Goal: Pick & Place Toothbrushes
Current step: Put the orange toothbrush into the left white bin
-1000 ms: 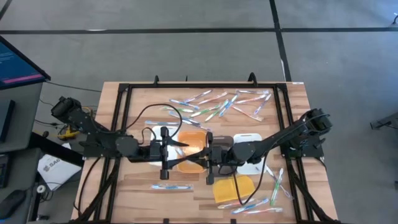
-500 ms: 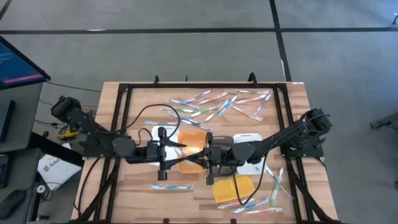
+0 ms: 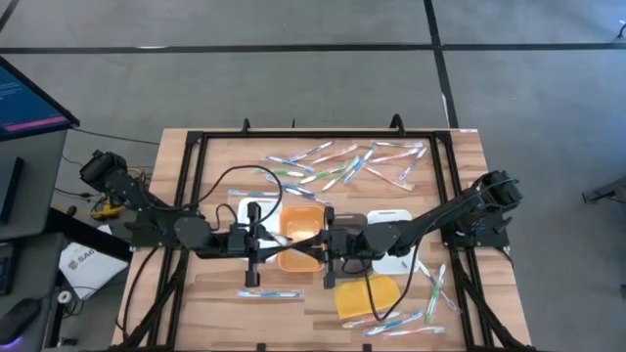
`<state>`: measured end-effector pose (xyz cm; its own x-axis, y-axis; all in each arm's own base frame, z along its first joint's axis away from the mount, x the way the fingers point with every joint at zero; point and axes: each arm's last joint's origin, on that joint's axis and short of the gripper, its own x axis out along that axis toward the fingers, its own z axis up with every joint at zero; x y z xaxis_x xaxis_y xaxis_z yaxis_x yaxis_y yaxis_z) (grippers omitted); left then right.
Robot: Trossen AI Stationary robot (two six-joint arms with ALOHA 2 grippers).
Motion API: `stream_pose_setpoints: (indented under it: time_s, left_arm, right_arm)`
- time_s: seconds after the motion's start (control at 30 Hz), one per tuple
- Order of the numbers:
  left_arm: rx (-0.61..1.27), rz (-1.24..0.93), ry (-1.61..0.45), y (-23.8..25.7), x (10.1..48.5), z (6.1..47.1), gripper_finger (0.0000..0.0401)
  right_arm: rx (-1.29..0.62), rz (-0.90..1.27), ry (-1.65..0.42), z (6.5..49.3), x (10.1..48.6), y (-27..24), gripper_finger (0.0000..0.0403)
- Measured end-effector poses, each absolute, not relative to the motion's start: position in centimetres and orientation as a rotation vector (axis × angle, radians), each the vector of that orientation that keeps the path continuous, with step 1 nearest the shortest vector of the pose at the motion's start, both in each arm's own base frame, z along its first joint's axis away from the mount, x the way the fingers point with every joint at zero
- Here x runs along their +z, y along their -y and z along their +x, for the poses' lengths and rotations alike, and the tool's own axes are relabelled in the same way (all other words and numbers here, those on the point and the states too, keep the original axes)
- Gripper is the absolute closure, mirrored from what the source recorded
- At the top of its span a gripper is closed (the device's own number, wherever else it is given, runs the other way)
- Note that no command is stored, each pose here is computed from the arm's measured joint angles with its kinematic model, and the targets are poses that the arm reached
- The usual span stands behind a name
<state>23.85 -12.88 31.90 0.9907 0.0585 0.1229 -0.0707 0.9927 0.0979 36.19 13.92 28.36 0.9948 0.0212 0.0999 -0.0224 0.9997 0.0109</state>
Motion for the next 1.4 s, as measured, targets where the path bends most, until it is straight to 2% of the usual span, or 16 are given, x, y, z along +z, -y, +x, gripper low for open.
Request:
stream_pose_setpoints:
  time_s: [0.17,0.5,0.63,0.77,1.07,1.4]
  left_arm:
    - [0.067,0.103,0.114,12.9,31.8,23.9,0.0369]
    - [0.178,0.091,0.085,12.7,31.7,23.7,0.0369]
    - [0.215,0.076,0.076,12.9,31.6,23.5,0.0369]
    - [0.271,0.081,0.054,12.7,31.9,22.8,0.0369]
    - [0.373,0.016,-0.037,11.4,31.7,21.3,0.0369]
    - [0.424,-0.006,-0.066,10.4,31.6,21.1,0.0369]
  right_arm:
    - [0.029,0.01,0.105,36.1,28.4,-14.1,0.0353]
    - [0.029,0.006,0.097,36.1,28.4,-14.0,0.0197]
    - [0.032,-0.004,0.072,36.0,28.3,-14.1,0.0155]
    - [0.031,-0.01,0.013,35.1,29.3,-13.6,0.0146]
    - [0.026,-0.025,-0.129,31.4,32.3,-12.2,0.0155]
    - [0.078,-0.098,-0.282,29.0,32.2,-12.9,0.0163]
